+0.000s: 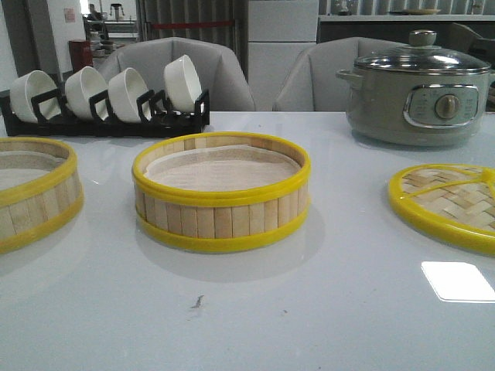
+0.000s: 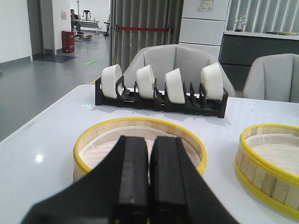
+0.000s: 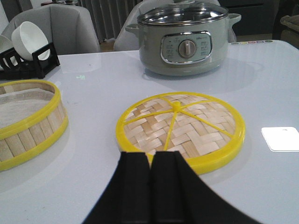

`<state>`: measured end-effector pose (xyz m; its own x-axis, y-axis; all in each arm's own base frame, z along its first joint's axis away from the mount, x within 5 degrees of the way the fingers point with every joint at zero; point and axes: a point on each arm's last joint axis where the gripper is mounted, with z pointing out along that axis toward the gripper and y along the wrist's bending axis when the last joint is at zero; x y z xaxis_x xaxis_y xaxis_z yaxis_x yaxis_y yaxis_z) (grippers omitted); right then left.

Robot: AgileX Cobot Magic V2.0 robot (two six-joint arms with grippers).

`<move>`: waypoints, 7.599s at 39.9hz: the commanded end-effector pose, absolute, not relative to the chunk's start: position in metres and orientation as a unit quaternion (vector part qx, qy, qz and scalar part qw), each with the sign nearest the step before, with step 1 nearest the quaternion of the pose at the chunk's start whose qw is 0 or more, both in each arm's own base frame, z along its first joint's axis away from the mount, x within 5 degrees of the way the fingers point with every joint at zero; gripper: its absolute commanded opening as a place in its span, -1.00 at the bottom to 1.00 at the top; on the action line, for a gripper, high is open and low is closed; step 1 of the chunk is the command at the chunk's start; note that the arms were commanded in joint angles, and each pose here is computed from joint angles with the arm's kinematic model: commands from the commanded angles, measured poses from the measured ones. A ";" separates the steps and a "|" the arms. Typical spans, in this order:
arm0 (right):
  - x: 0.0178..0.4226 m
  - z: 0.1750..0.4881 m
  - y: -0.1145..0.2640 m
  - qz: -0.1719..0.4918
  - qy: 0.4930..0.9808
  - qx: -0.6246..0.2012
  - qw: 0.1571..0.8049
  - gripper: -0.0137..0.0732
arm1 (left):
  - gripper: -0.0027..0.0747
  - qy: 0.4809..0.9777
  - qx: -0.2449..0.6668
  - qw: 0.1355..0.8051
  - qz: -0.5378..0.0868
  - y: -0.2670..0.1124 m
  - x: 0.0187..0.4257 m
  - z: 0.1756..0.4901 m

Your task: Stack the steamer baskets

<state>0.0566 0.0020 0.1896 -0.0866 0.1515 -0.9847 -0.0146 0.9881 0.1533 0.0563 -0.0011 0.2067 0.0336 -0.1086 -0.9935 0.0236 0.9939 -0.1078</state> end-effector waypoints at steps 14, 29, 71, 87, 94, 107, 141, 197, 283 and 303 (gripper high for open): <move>0.055 0.204 0.001 0.056 0.691 0.040 0.719 -0.56 | -0.70 0.662 -0.027 0.747 -0.051 -0.002 0.055 0.214; 0.055 0.204 0.001 0.056 0.691 0.040 0.719 -0.56 | -0.70 0.662 -0.027 0.747 -0.051 -0.002 0.055 0.214; 0.055 0.204 0.001 0.056 0.691 0.040 0.719 -0.56 | -0.70 0.815 -0.004 0.579 0.013 -0.001 0.156 0.401; 0.055 0.204 0.001 0.056 0.691 0.040 0.719 -0.56 | -0.70 0.812 0.009 0.583 0.037 0.001 0.163 0.401; 0.055 0.204 0.001 0.056 0.691 0.040 0.719 -0.56 | -0.70 0.815 0.007 0.578 0.035 0.001 0.163 0.400; 0.055 0.204 0.001 0.056 0.691 0.040 0.719 -0.56 | -0.70 0.810 0.008 0.585 0.034 0.000 0.163 0.401; 0.106 0.332 0.012 0.076 0.763 0.004 0.642 -0.56 | -0.70 0.818 0.002 0.574 0.024 0.000 0.162 0.399; 0.182 0.378 0.022 0.080 0.789 0.010 0.609 -0.55 | -0.70 0.829 -0.008 0.559 0.006 -0.002 0.161 0.396; 0.181 0.373 0.022 0.076 0.805 0.009 0.588 0.41 | 0.32 0.919 0.120 0.373 -0.047 -0.103 0.345 0.263; 0.180 0.370 0.021 0.074 0.815 0.010 0.574 0.41 | 0.32 0.938 0.130 0.322 -0.023 -0.105 0.377 0.221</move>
<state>0.1791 0.0213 0.3517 -0.4406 0.1054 -0.8915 -0.0495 0.9887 0.1414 0.3703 -0.1050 0.1986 -0.8150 0.2445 -0.5254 0.2627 0.9640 0.0411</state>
